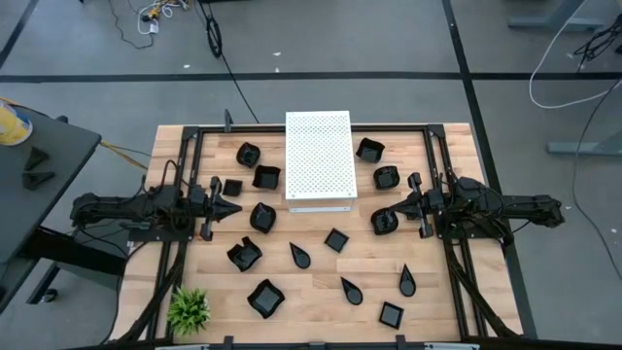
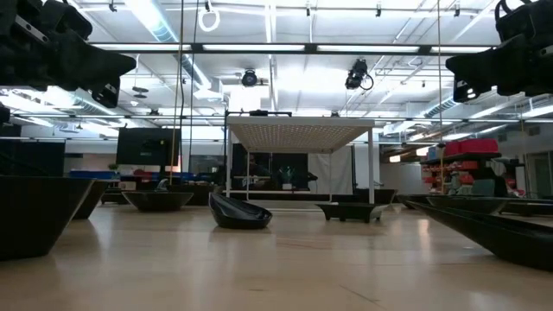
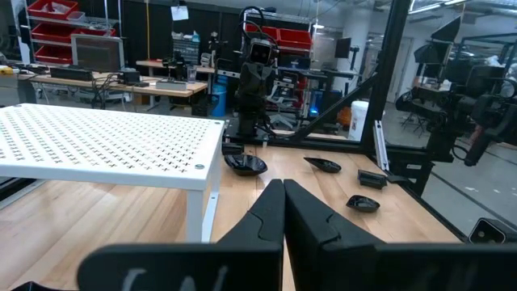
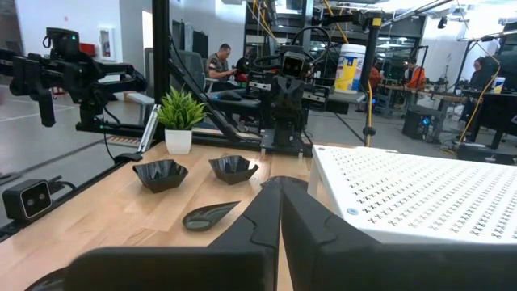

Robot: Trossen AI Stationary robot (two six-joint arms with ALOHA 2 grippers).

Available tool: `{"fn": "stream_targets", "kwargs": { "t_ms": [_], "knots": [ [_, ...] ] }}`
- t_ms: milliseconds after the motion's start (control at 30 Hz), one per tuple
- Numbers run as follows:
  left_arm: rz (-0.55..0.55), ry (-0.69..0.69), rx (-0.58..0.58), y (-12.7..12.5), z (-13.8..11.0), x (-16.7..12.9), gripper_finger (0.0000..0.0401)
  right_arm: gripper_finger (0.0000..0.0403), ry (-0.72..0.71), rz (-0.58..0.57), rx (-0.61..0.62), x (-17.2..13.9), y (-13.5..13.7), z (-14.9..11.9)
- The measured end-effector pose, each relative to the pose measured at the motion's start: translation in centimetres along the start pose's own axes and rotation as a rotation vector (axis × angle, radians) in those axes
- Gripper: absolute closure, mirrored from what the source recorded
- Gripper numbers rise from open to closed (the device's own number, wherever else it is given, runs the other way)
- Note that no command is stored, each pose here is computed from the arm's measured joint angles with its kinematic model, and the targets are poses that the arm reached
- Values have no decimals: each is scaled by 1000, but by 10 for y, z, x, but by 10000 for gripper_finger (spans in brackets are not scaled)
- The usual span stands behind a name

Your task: Pick & Place Mini shaped plates

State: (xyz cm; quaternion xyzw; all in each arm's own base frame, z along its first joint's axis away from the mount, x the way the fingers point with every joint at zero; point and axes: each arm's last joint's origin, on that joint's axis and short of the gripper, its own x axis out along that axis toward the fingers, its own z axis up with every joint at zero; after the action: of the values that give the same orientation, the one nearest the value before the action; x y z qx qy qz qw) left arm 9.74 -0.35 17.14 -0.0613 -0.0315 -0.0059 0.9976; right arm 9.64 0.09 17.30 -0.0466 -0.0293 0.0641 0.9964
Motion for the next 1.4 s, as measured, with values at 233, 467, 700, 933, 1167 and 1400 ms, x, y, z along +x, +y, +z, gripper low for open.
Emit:
{"fn": "stream_targets", "kwargs": {
  "t_ms": [233,467,700,933,1167,1400],
  "knots": [
    [0,0,0,0,0,0,398,385,0,0,0,0,0,0],
    [0,0,0,0,0,0,398,385,0,0,0,0,0,0],
    [0,0,0,0,0,0,398,385,0,0,0,0,0,0],
    [0,-1,1,0,0,0,398,385,0,0,-26,0,0,0],
    [-7,-47,-58,-1,5,0,398,385,-47,-3,55,0,0,5],
    [-17,-104,-85,-3,27,-4,398,385,-143,-28,180,-1,-2,14]
  ]
}}
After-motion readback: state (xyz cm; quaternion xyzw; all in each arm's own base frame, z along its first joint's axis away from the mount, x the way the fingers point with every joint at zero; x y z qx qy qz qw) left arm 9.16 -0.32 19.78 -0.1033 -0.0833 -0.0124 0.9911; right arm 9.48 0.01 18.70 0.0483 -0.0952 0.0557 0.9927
